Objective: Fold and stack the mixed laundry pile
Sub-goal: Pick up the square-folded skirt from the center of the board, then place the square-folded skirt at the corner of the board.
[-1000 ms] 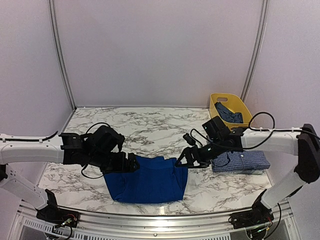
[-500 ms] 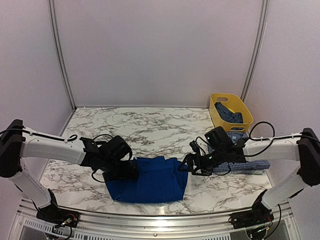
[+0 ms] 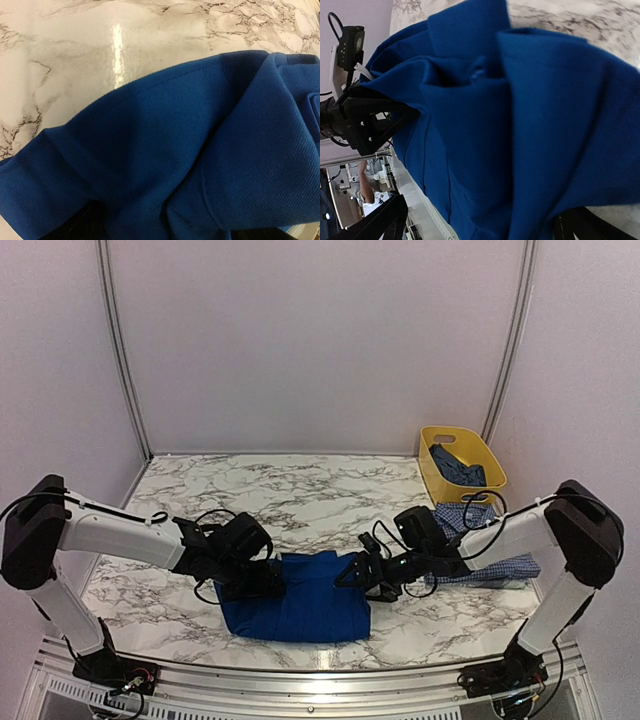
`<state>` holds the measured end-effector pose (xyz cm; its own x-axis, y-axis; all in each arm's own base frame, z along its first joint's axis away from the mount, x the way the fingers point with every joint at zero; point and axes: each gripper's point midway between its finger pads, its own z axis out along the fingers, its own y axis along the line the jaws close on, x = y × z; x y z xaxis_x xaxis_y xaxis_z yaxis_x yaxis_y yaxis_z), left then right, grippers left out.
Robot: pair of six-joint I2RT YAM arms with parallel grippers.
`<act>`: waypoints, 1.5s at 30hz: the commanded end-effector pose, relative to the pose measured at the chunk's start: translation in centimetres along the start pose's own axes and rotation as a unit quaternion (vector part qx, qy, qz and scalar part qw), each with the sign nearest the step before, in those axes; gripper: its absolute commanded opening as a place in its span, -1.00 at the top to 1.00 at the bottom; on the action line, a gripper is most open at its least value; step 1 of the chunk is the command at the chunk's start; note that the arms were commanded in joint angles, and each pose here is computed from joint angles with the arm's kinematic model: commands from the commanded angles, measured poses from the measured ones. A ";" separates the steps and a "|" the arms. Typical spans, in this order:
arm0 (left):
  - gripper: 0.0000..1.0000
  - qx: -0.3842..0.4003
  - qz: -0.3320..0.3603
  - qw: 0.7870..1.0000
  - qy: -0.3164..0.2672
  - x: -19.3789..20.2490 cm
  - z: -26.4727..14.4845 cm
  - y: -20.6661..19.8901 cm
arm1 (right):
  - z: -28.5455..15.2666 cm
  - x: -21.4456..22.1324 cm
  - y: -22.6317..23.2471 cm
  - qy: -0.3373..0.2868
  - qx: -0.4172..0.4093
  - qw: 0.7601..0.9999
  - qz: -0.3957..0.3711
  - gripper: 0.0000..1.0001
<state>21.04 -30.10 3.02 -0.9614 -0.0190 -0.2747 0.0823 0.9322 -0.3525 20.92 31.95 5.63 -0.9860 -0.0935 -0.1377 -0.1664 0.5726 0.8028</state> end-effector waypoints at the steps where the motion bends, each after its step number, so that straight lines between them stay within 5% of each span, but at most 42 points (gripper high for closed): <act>1: -0.78 -0.026 0.003 0.998 0.059 2.6 3.0 1.9 | 1.9 0.1 -0.5 0.009 -0.021 1.000 0.003 -0.97; 11: -0.70 -0.005 0.016 0.998 0.068 2.2 4.8 0.2 | 3.4 -1.8 0.4 -0.015 -0.062 0.998 -0.017 -0.37; 14: -0.67 0.002 0.020 0.997 0.069 2.1 4.9 -0.2 | 3.7 -2.1 0.1 -0.016 -0.054 0.998 -0.015 0.15; 17: -0.68 0.016 0.026 0.998 0.059 1.5 4.4 -0.9 | 3.3 -3.0 0.6 -0.021 -0.028 0.999 -0.032 0.93; 18: -0.68 0.024 0.029 0.998 0.056 1.3 4.1 -1.3 | 3.0 -3.4 0.8 -0.022 -0.012 0.999 -0.040 1.00; 24: -0.96 0.066 0.060 0.996 0.014 -0.8 0.9 -3.7 | -1.4 -3.5 1.0 -0.011 0.118 0.990 -0.081 1.00; 31: -0.98 0.067 0.059 0.996 -0.015 -2.4 -1.7 -3.6 | -7.6 -3.2 1.3 -0.030 0.231 0.966 -0.115 1.00; 36: -0.98 0.074 0.038 0.997 -0.003 -1.7 -1.0 -3.2 | -10.4 -2.9 2.0 -0.050 0.254 0.958 -0.121 1.00; 41: -0.98 0.180 -0.049 0.982 -0.022 -1.3 -0.5 -4.8 | -9.6 -2.4 0.6 -0.043 0.259 0.957 -0.119 1.00; 45: -0.98 0.202 -0.055 0.978 -0.022 -1.8 0.5 -6.8 | -9.0 -2.5 -0.4 -0.038 0.270 0.955 -0.115 1.00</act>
<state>21.83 -33.68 4.62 -0.9546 -0.0836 -0.2860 0.1120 0.7888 -0.6043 22.96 24.88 11.47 -0.9231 -0.2086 -0.3231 -0.3252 0.8718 0.3664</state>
